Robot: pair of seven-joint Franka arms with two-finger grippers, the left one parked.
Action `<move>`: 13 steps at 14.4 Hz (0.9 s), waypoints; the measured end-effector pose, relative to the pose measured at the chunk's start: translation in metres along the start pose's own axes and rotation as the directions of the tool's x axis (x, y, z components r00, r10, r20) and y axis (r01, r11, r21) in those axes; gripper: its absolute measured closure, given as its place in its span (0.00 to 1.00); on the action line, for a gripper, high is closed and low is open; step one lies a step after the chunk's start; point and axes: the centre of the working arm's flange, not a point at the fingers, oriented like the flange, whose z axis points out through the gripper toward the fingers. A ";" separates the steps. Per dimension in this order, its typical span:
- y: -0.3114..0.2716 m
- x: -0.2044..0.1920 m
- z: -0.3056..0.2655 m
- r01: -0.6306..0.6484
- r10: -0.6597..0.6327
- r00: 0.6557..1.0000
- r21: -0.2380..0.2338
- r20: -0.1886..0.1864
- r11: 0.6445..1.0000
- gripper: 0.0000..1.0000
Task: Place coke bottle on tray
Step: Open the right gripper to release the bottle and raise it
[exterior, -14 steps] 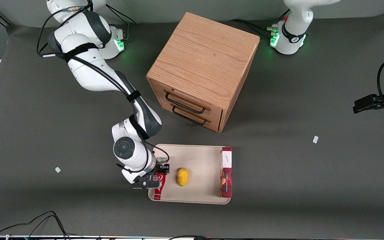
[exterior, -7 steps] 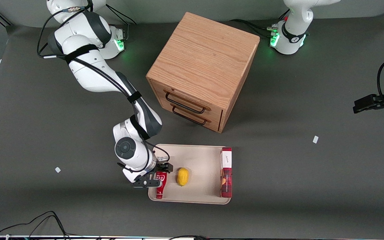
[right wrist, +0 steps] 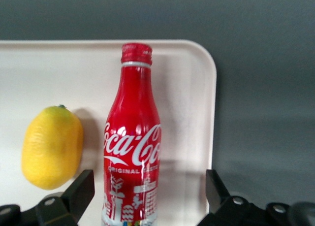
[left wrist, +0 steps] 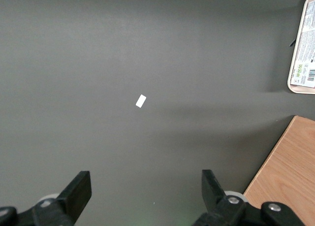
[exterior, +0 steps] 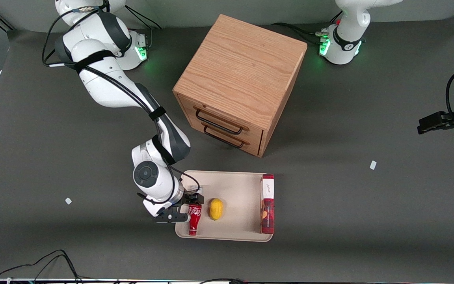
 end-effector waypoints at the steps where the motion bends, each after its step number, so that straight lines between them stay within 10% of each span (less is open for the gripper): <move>1: 0.002 0.002 -0.011 -0.003 0.003 1.000 0.000 -0.007 1.000 0.00; 13: 0.149 -0.016 -0.228 -0.079 0.078 0.997 -0.091 -0.015 0.993 0.00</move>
